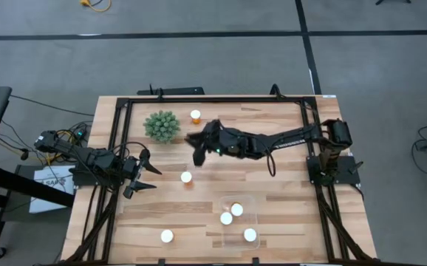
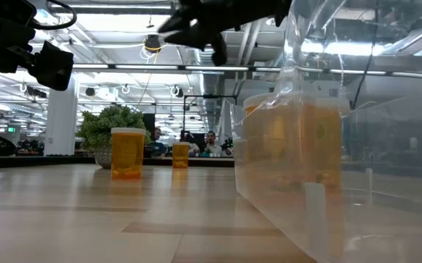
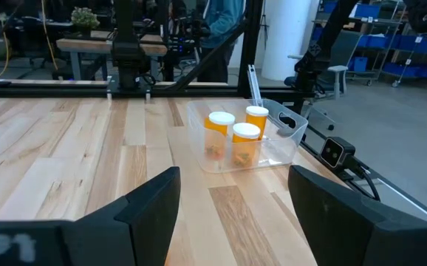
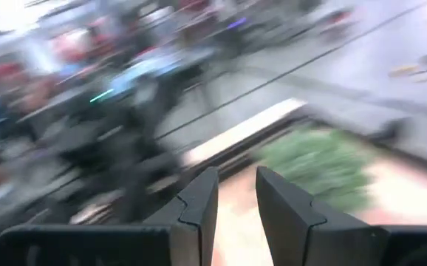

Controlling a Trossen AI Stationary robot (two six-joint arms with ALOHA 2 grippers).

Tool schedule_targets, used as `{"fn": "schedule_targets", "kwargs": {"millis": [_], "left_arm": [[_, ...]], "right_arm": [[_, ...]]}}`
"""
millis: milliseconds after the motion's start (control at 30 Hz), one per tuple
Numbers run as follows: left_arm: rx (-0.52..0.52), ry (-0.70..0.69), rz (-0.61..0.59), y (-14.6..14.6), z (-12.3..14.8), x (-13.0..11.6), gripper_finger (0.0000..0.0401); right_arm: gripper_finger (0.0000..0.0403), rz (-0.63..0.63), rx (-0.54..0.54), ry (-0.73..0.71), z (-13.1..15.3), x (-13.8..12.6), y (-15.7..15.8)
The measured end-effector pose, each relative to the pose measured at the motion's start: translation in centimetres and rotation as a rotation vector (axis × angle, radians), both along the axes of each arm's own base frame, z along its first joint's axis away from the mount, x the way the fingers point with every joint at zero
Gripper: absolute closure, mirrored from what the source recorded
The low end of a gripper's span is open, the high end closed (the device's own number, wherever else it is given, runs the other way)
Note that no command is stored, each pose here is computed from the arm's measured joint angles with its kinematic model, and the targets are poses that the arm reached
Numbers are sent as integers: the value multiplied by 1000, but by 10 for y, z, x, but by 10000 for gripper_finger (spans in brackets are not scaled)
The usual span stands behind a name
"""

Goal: Pick and place pill bottles into a basket
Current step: Put the top orange pill bottle into the transparent bin

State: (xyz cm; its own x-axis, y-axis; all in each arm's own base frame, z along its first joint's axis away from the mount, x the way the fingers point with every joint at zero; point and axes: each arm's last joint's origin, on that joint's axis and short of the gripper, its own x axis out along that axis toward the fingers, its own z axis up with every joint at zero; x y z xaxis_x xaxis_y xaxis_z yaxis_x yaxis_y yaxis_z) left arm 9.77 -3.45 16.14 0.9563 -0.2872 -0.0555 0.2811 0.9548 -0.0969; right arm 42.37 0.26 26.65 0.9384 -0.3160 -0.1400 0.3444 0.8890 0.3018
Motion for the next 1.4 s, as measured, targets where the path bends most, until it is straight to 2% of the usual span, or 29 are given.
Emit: {"fn": "schedule_targets", "kwargs": {"millis": [100,200,267,333,467,600,800,1000,1167,1400], "left_arm": [[0,0,0,0,0,0,159],[0,0,0,0,0,0,159],[0,0,0,0,0,0,159],[0,1,0,0,0,0,159],[0,0,0,0,0,0,159],[0,1,0,0,0,0,159],[0,0,0,0,0,0,159],[0,0,0,0,0,0,159],[0,0,0,0,0,0,159],[0,0,0,0,0,0,159]], "right_arm": [[315,-99,-11,25,-2,-1,-8],[315,-95,-8,82,-8,-2,-14],[315,-94,32,102,-13,-4,-21],[314,-118,86,75,-25,-8,-28],[314,-156,106,28,-48,-21,-42],[314,-194,141,80,-65,-30,-52],[314,-168,-12,233,-73,-33,-54],[310,-155,-53,328,-79,-37,-61],[263,-46,-148,375,-73,-32,-60],[146,-59,-153,391,-69,-31,-70]]}}
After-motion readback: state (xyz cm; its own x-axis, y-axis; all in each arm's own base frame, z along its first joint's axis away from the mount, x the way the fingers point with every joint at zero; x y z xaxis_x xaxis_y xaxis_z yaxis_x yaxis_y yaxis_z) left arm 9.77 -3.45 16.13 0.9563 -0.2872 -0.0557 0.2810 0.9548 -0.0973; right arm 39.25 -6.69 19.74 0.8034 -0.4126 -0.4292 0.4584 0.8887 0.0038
